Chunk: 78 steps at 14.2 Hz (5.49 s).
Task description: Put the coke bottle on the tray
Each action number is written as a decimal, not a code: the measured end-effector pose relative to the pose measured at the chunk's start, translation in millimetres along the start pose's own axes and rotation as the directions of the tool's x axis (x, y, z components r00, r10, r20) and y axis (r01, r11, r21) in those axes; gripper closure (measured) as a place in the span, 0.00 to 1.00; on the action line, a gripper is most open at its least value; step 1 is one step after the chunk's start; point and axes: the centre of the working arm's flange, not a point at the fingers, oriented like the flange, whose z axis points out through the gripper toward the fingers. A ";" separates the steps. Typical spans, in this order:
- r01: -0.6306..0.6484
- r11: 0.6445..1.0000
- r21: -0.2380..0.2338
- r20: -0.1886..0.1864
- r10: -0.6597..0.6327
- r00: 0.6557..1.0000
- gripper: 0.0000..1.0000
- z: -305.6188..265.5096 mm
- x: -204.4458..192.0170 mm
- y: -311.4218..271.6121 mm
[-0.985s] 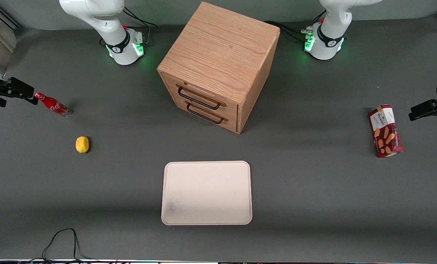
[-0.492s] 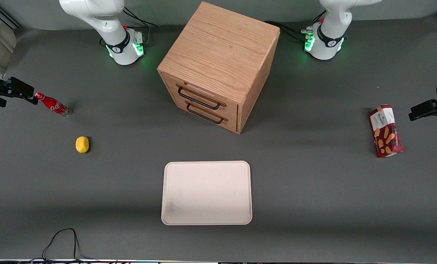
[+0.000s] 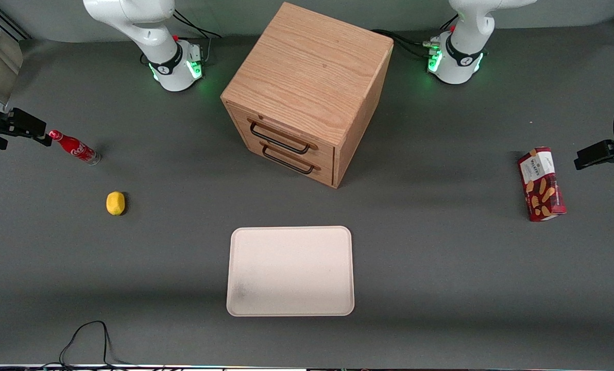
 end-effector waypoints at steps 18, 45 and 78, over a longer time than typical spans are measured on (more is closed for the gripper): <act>0.060 0.998 0.009 -0.062 -0.059 0.996 0.00 25.3 -209.5 221.9; 0.135 0.991 -0.013 -0.043 -0.135 0.990 0.00 257.0 -197.3 225.3; 0.174 0.985 -0.020 -0.011 -0.174 0.985 0.68 315.3 -192.8 221.1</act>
